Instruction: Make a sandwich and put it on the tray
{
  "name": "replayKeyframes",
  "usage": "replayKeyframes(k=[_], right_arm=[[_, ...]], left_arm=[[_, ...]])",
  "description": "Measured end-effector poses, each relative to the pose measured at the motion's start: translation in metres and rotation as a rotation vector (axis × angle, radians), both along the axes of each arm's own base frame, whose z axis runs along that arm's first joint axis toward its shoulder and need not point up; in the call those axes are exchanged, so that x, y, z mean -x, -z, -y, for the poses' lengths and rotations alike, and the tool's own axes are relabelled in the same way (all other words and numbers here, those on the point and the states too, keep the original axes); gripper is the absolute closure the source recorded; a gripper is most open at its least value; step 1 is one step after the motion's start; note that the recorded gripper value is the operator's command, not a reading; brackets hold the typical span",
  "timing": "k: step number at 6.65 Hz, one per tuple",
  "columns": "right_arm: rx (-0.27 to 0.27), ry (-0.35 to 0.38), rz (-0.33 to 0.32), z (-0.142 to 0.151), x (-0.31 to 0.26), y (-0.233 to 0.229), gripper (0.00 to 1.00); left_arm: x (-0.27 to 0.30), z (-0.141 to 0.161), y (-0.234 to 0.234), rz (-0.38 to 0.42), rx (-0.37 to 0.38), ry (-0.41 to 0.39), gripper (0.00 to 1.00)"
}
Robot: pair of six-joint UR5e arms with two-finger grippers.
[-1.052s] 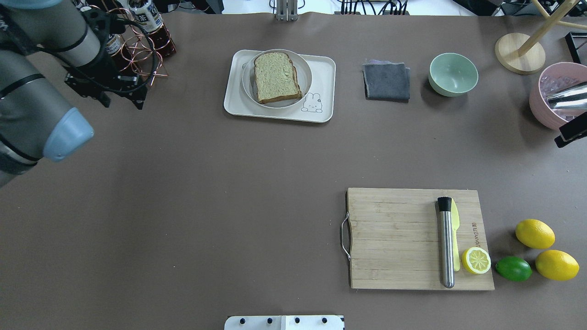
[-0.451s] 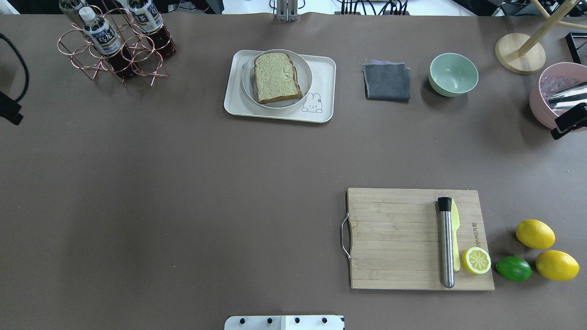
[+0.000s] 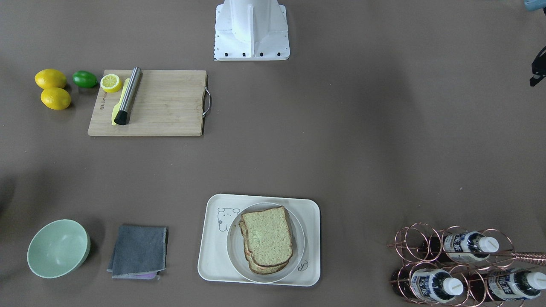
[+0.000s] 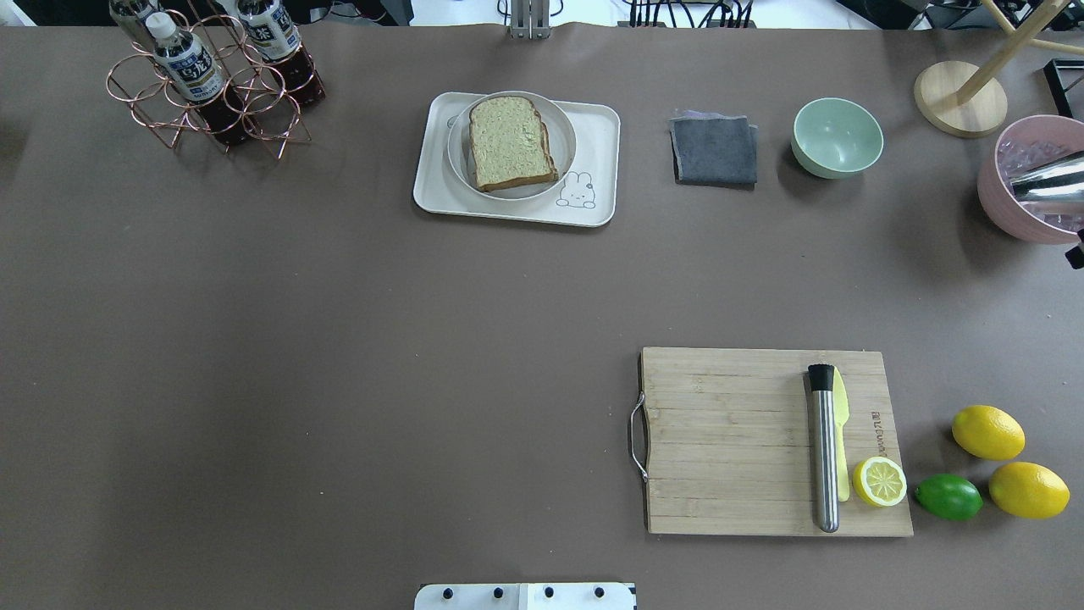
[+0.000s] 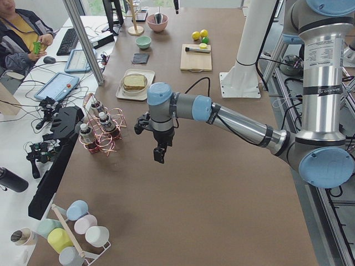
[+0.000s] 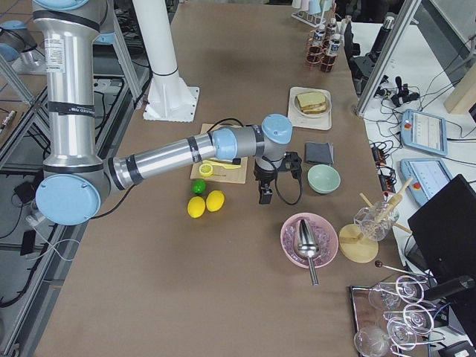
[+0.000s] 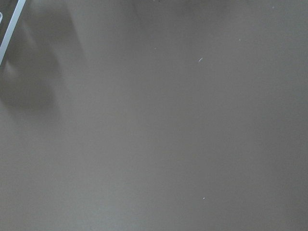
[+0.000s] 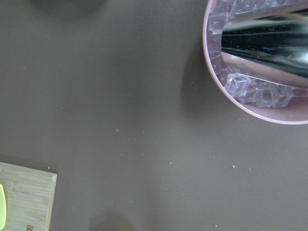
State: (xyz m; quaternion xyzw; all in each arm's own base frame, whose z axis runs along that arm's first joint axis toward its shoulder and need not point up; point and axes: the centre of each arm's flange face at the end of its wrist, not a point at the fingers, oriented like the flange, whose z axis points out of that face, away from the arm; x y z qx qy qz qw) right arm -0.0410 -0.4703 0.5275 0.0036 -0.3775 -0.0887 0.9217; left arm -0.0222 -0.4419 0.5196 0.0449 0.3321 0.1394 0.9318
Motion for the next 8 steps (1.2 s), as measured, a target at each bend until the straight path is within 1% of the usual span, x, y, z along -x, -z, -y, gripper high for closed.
replayKeyframes(k=[1,3,5,8], right_arm=[[-0.011,0.011,-0.001,-0.008,-0.016,-0.013,0.00],[-0.013,0.033,-0.004,-0.022,-0.030,-0.034,0.00],[-0.023,0.030,-0.002,-0.034,-0.045,-0.052,0.00],[-0.033,0.012,0.007,-0.044,-0.057,-0.060,0.00]], left_arm=[[0.022,-0.010,-0.019,-0.007,0.014,-0.009,0.03],[0.051,-0.020,-0.034,-0.013,0.056,-0.014,0.03],[0.062,-0.022,-0.035,-0.017,0.087,-0.005,0.03],[0.062,-0.021,-0.025,-0.036,0.079,0.003,0.03]])
